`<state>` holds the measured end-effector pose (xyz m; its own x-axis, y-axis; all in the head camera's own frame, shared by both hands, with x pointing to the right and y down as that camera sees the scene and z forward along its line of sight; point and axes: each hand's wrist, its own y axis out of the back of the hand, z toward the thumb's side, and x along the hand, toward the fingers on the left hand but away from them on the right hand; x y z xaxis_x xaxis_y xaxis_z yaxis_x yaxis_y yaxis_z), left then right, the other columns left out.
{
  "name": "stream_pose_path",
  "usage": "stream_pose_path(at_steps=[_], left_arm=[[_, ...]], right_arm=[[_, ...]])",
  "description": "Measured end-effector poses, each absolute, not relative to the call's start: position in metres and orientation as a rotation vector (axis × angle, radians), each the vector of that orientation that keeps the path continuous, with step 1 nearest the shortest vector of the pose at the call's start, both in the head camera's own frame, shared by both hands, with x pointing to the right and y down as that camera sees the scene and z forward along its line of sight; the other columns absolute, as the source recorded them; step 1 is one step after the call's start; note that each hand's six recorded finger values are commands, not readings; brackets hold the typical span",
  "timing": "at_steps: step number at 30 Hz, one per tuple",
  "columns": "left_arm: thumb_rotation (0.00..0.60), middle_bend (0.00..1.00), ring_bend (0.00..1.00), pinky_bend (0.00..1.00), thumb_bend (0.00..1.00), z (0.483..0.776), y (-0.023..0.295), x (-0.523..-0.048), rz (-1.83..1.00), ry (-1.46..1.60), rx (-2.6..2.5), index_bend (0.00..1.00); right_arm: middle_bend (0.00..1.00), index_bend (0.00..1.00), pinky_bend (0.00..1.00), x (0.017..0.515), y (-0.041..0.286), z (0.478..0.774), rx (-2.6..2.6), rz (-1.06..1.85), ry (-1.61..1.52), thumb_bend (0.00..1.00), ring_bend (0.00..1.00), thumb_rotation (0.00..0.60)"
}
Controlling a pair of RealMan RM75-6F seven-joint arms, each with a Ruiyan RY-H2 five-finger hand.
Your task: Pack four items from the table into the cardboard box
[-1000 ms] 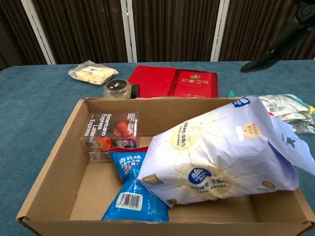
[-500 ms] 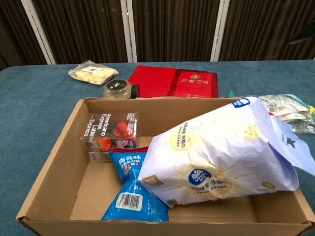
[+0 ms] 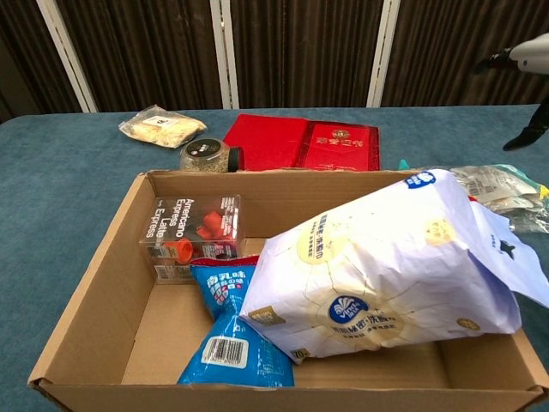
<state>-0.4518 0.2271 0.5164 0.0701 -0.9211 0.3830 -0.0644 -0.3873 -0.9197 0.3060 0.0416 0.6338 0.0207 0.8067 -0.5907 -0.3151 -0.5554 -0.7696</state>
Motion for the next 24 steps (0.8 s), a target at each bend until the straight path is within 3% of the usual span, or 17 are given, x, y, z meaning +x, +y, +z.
stream_pose_path(at_steps=[8, 24], left_arm=[[0.600, 0.00, 0.00, 0.00, 0.03, 0.519, 0.227, -0.454, -1.427, 1.008, -1.579, 0.00], [0.600, 0.00, 0.00, 0.00, 0.02, 0.522, 0.225, -0.454, -1.436, 0.999, -1.562, 0.00]], right_arm=[[0.00, 0.01, 0.20, 0.318, 0.052, 0.677, -1.562, 1.748, -0.448, 0.01, 0.02, 0.600], [0.02, 0.04, 0.20, 0.330, 0.057, 0.731, -1.647, 1.819, -0.332, 0.01, 0.04, 0.600]])
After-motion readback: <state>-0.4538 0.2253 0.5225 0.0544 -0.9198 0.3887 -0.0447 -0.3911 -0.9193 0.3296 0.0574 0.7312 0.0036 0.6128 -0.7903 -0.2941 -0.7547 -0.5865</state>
